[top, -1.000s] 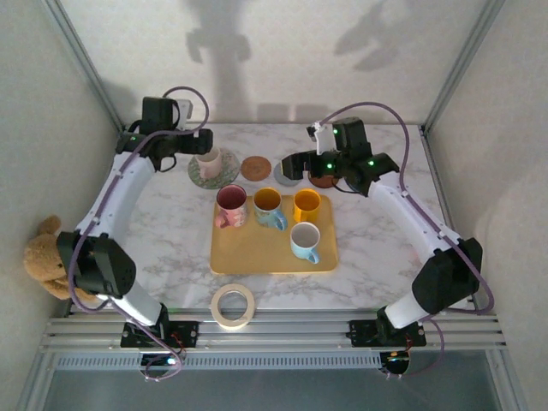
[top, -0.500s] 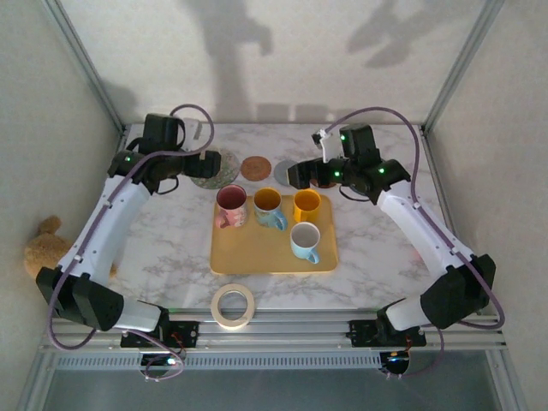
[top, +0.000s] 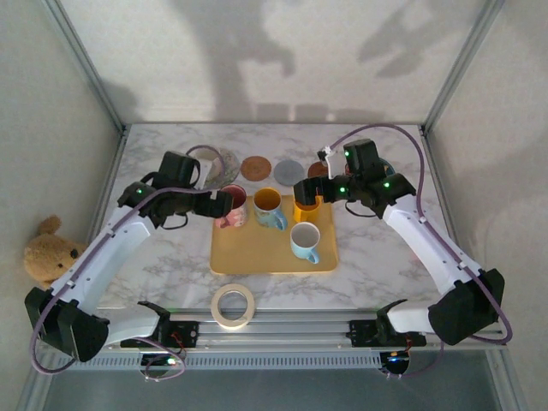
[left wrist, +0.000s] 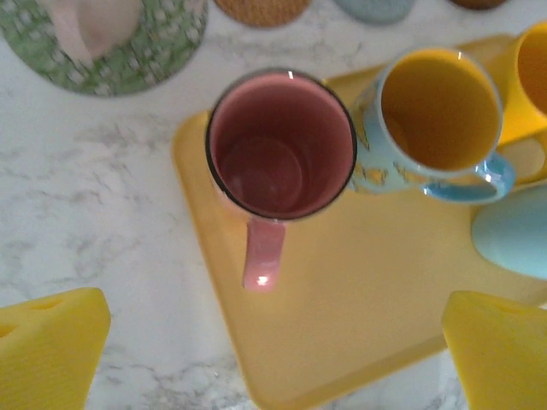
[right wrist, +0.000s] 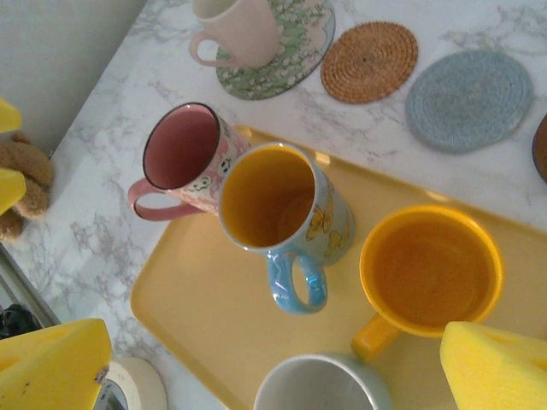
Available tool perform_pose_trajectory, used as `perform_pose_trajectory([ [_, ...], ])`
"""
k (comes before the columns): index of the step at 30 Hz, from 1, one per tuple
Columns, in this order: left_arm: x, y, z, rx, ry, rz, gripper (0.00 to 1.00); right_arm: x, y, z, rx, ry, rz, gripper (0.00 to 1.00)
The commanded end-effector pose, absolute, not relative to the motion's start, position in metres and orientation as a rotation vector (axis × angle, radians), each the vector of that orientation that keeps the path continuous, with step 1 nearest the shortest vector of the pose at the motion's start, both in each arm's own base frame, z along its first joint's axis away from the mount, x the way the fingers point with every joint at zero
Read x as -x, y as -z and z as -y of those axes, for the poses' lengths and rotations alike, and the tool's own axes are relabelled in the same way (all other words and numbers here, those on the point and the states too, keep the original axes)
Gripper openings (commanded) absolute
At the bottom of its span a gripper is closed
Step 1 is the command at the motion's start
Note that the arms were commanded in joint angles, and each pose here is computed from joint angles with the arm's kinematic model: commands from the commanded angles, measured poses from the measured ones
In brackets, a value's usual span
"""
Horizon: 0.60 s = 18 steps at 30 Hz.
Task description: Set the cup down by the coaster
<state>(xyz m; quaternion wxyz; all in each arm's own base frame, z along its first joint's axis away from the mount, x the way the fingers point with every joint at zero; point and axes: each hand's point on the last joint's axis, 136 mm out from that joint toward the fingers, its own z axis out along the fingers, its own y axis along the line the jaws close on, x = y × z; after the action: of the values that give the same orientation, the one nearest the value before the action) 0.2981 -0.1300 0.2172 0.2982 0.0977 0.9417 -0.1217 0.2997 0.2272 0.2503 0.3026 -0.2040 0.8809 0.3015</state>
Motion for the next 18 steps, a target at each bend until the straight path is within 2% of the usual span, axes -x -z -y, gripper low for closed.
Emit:
perform_pose_trajectory([
  [1, -0.284, -0.204, 0.140, -0.227, 0.382, -2.536, 0.99, -0.290, -0.247, -0.225, 0.519, -0.808, -2.352, 0.99],
  [18, -0.282, -0.126, 0.148, -0.228, 0.332, -2.704, 0.87, -0.297, -0.230, -0.228, 0.478, -0.816, -2.392, 0.99],
])
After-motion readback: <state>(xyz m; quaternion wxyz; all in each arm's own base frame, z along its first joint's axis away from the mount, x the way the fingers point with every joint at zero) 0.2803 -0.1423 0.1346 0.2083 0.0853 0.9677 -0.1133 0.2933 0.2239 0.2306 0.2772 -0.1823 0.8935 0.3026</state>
